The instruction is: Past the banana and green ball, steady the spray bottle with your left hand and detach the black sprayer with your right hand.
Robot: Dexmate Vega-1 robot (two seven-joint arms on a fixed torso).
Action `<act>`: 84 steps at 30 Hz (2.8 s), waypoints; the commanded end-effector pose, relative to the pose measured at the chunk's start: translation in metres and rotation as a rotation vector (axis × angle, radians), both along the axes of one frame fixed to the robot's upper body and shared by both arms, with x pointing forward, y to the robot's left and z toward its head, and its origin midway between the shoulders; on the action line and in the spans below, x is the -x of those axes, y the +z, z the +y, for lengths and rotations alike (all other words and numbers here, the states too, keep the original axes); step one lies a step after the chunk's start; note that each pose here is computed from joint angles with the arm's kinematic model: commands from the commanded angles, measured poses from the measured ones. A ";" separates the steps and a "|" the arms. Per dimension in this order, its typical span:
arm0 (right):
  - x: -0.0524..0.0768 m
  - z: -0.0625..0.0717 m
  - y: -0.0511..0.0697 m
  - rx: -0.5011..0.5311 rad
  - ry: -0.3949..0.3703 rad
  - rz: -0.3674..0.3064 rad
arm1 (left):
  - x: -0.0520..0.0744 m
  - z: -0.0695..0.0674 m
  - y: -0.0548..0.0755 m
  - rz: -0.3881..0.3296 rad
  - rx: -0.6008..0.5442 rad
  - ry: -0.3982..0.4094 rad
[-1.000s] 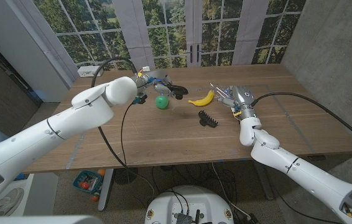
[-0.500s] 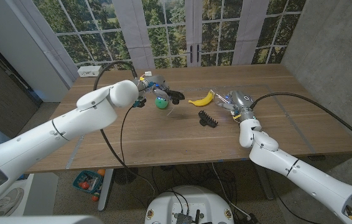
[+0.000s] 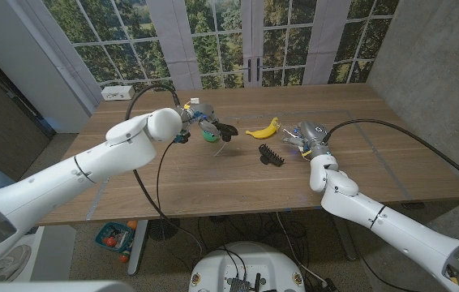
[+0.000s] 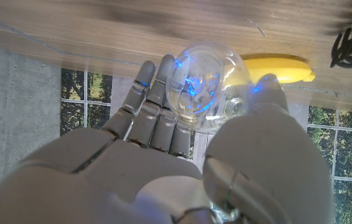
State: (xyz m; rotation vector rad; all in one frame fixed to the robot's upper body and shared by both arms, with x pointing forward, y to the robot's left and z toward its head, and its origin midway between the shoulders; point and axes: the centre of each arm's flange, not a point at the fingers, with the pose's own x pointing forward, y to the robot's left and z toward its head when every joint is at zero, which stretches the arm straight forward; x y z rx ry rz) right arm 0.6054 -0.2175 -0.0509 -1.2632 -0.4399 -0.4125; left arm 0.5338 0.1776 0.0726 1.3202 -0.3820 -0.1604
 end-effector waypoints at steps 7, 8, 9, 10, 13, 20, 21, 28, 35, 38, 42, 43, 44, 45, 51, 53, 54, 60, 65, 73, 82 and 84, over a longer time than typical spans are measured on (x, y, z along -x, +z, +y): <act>-0.007 0.005 -0.004 0.027 -0.035 0.075 | -0.015 -0.006 -0.014 -0.004 -0.127 0.077; -0.007 0.005 -0.004 0.030 -0.038 0.078 | -0.016 -0.007 -0.015 -0.004 -0.135 0.082; -0.008 0.005 -0.003 0.032 -0.039 0.081 | -0.017 -0.007 -0.016 -0.003 -0.141 0.085; -0.008 0.006 -0.003 0.035 -0.041 0.084 | -0.018 -0.008 -0.017 -0.005 -0.146 0.087; -0.009 0.006 -0.003 0.041 -0.047 0.087 | -0.019 -0.010 -0.020 -0.001 -0.157 0.092; -0.009 0.007 -0.002 0.049 -0.065 0.097 | -0.021 -0.012 -0.020 -0.009 -0.192 0.120; -0.009 0.007 -0.002 0.049 -0.069 0.097 | -0.021 -0.013 -0.020 -0.008 -0.200 0.128; -0.009 0.005 -0.003 0.050 -0.072 0.098 | -0.020 -0.016 -0.020 0.005 -0.268 0.167; -0.008 0.004 -0.002 0.051 -0.084 0.100 | -0.019 -0.018 -0.020 0.015 -0.303 0.217; -0.007 0.004 -0.002 0.050 -0.088 0.103 | -0.019 -0.018 -0.019 0.024 -0.312 0.238; -0.006 0.003 -0.002 0.047 -0.088 0.102 | -0.018 -0.017 -0.018 0.020 -0.312 0.251; -0.005 0.003 -0.002 0.048 -0.092 0.101 | -0.018 -0.017 -0.018 0.017 -0.312 0.252; -0.005 0.003 -0.002 0.048 -0.094 0.102 | -0.017 -0.017 -0.018 0.017 -0.309 0.249; -0.005 0.003 -0.002 0.046 -0.093 0.105 | -0.017 -0.016 -0.018 0.018 -0.305 0.247; -0.004 0.003 0.000 0.038 -0.092 0.112 | -0.014 -0.013 -0.017 -0.007 -0.288 0.236; -0.004 0.003 0.000 0.034 -0.087 0.114 | -0.012 -0.012 -0.016 -0.016 -0.283 0.235; -0.003 0.003 0.001 0.031 -0.084 0.115 | -0.012 -0.011 -0.016 -0.021 -0.275 0.230; 0.001 0.000 0.006 0.010 -0.050 0.124 | -0.009 -0.005 -0.013 -0.046 -0.239 0.201; 0.002 -0.003 0.010 -0.033 -0.010 0.153 | -0.008 0.000 -0.011 -0.067 -0.201 0.161; 0.006 -0.011 0.018 -0.178 0.146 0.130 | -0.003 0.012 -0.011 -0.162 -0.080 0.028; 0.010 -0.021 0.024 -0.349 0.370 0.067 | -0.005 0.030 -0.016 -0.202 0.136 -0.142; 0.010 -0.022 0.025 -0.378 0.411 0.049 | -0.006 0.034 -0.018 -0.204 0.196 -0.181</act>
